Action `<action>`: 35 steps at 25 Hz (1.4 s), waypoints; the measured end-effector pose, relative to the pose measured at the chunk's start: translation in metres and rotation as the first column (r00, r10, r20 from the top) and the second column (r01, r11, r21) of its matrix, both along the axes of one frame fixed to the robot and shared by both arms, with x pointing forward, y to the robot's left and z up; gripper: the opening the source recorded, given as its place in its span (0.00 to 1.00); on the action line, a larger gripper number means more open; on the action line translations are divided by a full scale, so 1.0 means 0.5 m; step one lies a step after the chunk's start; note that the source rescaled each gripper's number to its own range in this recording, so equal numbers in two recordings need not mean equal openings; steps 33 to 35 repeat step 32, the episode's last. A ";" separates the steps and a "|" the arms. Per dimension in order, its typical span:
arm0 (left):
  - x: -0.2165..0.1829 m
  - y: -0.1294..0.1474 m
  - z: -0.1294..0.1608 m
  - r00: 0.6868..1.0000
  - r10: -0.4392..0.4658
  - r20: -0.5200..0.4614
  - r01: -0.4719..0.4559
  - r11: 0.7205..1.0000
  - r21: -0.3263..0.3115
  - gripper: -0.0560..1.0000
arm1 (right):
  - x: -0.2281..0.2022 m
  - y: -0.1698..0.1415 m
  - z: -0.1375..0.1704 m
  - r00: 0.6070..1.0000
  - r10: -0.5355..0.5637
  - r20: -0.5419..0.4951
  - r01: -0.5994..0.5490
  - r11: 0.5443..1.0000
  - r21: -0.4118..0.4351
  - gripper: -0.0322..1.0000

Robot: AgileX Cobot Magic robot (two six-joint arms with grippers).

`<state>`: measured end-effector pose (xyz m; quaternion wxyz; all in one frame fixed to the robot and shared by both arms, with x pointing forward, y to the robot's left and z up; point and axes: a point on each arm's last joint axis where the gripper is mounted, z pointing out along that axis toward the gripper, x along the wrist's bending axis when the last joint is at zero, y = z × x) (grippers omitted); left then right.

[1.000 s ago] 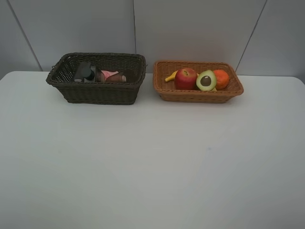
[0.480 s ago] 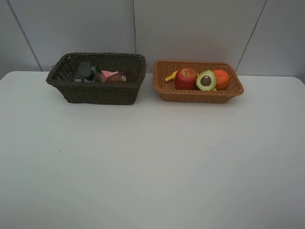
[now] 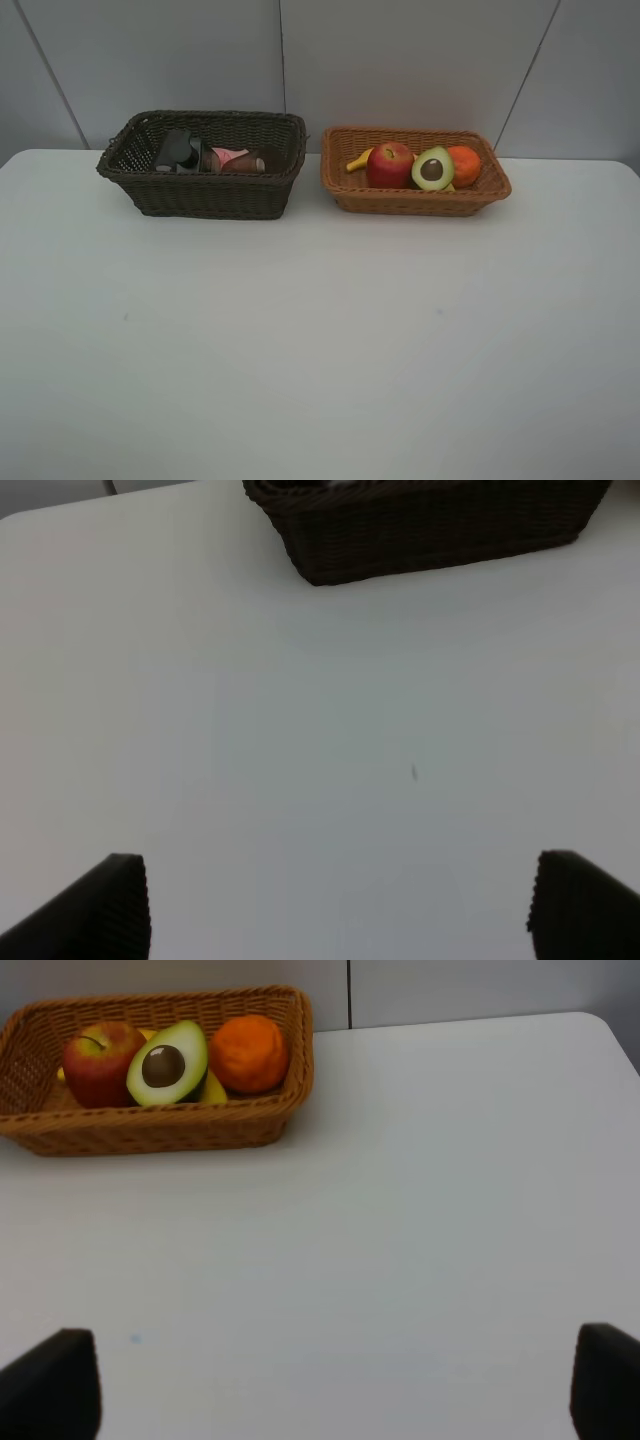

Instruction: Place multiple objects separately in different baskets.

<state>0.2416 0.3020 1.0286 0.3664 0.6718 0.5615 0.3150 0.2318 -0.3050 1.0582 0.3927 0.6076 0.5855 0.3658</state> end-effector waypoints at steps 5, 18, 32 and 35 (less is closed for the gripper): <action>0.000 0.000 0.000 1.000 0.000 0.000 0.000 1.000 0.000 1.00 | 0.000 0.000 0.000 1.000 0.000 0.000 0.000 1.000 0.000 1.00; 0.000 0.000 0.000 1.000 0.000 0.000 0.000 1.000 0.000 1.00 | 0.000 0.000 0.000 1.000 0.000 0.000 0.000 1.000 0.000 1.00; 0.000 0.000 0.000 1.000 0.000 0.000 0.000 1.000 0.000 1.00 | 0.000 0.000 0.000 1.000 0.000 0.000 0.000 1.000 0.000 1.00; 0.000 0.000 0.000 1.000 0.000 0.000 0.000 1.000 0.000 1.00 | 0.000 0.000 0.000 1.000 0.000 0.000 0.000 1.000 0.000 1.00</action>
